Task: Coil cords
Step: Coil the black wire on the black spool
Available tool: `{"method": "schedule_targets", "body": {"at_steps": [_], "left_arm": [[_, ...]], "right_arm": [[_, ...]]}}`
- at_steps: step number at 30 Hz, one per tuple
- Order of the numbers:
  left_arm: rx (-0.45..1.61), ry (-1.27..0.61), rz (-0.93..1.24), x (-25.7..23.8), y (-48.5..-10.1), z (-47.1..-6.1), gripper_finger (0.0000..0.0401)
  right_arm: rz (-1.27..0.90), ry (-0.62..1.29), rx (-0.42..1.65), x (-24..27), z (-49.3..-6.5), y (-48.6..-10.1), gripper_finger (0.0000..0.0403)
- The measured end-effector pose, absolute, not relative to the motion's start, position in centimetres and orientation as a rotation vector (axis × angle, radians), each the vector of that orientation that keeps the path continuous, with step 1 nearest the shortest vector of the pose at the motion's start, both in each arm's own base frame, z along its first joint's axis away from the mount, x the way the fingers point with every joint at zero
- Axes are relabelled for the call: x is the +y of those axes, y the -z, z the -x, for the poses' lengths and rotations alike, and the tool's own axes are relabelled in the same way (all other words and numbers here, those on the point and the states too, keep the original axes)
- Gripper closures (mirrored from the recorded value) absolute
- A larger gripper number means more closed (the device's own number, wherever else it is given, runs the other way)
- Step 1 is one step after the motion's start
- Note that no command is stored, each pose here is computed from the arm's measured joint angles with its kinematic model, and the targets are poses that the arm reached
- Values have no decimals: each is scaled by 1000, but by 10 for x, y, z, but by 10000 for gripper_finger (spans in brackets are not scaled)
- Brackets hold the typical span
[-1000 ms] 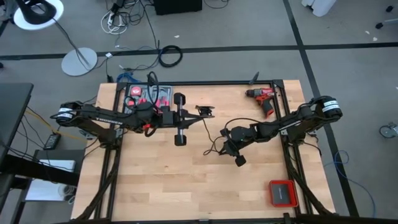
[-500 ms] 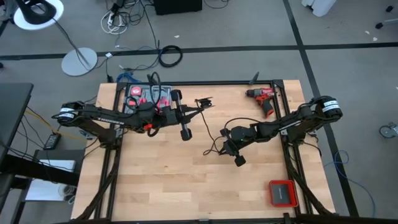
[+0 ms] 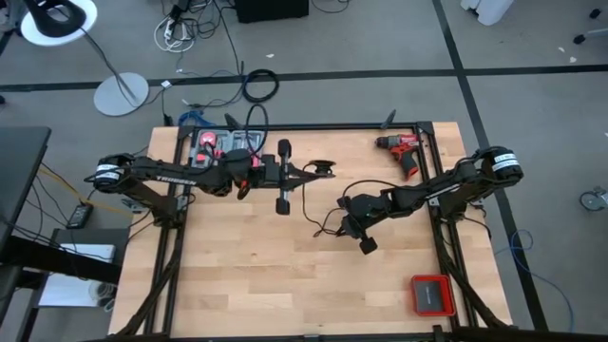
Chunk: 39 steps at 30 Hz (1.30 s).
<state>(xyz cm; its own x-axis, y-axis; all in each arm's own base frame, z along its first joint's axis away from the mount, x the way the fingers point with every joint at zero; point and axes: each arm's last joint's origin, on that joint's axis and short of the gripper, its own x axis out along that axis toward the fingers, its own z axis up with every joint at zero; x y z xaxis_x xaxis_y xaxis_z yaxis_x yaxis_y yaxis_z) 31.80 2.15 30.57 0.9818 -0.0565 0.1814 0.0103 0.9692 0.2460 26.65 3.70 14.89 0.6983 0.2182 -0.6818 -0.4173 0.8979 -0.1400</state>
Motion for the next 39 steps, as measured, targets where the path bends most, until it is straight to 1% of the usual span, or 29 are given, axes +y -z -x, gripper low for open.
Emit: {"method": "schedule_targets", "body": {"at_steps": [10, 16, 23, 28, 33, 39], "left_arm": [[-184, 43, -246, 20, -315, -309, 401], [-40, 22, -185, 18, -318, -293, 401], [169, -2, -91, 15, -307, -280, 401], [277, -34, -69, 14, -303, -270, 401], [326, -75, -61, 14, -307, -256, 401], [404, -86, 13, 14, -307, -241, 401]], "right_arm": [[264, -304, 848, 34, -258, -142, 398], [251, -271, 862, 33, -250, -152, 398], [302, -205, 836, 31, -240, -170, 398], [326, -154, 826, 28, -230, -183, 398], [347, -107, 822, 25, -220, -193, 398], [377, -71, 781, 23, -212, -205, 398]]}}
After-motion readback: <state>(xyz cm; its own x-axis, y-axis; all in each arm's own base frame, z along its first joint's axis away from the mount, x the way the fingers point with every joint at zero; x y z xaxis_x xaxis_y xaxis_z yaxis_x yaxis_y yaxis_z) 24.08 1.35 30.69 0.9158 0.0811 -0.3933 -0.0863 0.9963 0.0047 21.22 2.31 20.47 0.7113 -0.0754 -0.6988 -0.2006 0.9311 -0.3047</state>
